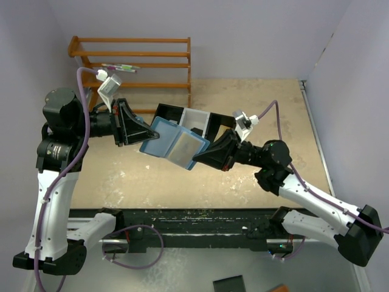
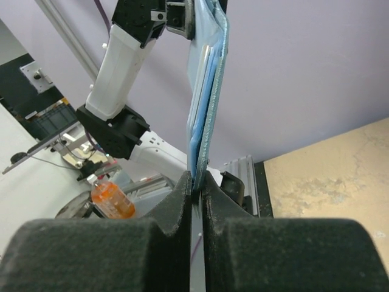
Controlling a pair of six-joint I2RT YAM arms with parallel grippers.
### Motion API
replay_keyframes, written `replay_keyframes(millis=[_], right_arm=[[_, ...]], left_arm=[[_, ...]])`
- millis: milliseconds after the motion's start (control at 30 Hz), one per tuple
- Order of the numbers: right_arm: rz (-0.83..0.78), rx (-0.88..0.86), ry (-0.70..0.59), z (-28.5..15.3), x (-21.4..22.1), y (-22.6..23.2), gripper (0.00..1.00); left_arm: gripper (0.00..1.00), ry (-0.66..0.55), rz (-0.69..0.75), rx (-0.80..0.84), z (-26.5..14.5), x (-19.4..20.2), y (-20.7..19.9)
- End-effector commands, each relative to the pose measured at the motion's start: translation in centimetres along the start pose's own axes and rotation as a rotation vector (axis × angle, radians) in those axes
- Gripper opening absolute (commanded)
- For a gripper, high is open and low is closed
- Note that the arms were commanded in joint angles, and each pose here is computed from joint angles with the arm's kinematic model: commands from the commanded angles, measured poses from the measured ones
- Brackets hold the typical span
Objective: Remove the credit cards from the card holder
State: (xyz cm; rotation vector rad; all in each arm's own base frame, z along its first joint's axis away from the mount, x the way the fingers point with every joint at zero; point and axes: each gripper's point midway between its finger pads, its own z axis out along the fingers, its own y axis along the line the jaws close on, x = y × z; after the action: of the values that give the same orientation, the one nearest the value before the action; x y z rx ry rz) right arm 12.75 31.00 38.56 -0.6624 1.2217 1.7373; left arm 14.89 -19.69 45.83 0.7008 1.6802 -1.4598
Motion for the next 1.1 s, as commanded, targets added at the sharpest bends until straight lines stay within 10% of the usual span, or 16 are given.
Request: replay_keyframes(millis=[0, 1067], right_arm=[[-0.052, -0.002, -0.051, 0.6, -2.2, 1.1, 0.07], [-0.036, -0.007, -0.059, 4.3, -3.1, 2.6, 0.27]], left_arm=[[0.0, -0.012, 0.026, 0.017, -0.1, -0.5, -0.6], [0.0, 0.031, -0.056, 0.108, 0.0, 0.4, -1.0]])
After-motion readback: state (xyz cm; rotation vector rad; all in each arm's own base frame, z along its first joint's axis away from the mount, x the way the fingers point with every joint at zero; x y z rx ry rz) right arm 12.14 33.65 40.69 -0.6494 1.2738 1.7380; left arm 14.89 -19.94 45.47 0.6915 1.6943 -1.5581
